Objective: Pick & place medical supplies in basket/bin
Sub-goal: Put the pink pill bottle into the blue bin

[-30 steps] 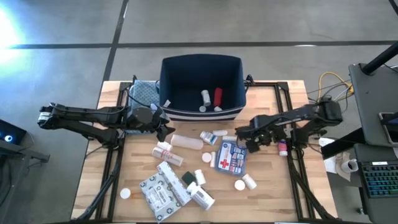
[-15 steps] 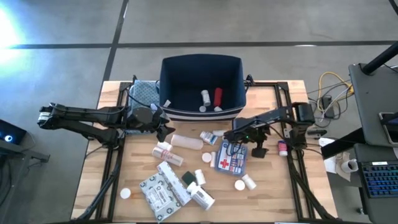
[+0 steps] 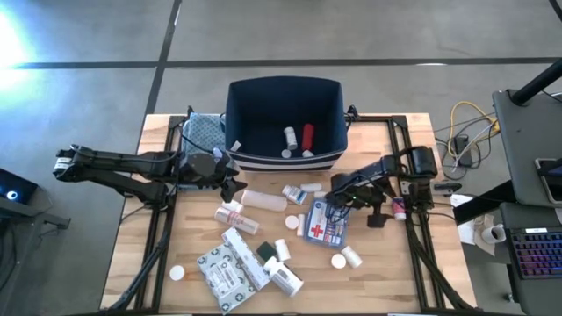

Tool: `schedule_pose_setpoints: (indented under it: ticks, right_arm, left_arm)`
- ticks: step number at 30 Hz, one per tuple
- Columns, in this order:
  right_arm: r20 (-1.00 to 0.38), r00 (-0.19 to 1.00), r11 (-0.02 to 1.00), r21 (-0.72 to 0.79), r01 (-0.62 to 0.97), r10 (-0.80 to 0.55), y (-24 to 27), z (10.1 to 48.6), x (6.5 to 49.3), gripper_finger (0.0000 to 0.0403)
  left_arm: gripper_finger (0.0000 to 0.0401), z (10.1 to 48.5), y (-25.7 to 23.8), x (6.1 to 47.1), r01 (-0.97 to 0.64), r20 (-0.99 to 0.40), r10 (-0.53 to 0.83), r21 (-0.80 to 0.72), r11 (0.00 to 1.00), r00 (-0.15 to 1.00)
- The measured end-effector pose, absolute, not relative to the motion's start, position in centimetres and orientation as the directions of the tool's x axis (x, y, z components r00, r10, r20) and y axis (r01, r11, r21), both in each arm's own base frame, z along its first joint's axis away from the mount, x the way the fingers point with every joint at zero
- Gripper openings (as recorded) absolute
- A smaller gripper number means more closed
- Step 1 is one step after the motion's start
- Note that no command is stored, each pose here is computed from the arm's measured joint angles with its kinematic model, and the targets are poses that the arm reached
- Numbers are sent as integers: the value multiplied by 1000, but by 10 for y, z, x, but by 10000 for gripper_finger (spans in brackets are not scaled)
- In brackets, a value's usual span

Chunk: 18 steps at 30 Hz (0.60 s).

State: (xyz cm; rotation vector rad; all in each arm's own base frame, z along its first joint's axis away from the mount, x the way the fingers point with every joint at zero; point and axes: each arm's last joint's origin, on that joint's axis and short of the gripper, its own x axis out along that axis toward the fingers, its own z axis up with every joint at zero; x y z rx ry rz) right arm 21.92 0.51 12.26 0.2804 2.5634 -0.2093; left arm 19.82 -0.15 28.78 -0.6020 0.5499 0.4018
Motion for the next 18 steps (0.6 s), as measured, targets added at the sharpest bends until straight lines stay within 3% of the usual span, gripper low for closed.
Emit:
schedule_pose_setpoints:
  ticks: [9,18]
  right_arm:
    - [-553,-803,958,-30,286,222,5,112,196,368]
    - [-572,-800,966,-46,253,182,4,113,197,368]
  left_arm:
    - [295,281,-1,197,-512,-606,195,-408,756,771]
    - [295,280,-1,197,-513,-608,195,-407,756,770]
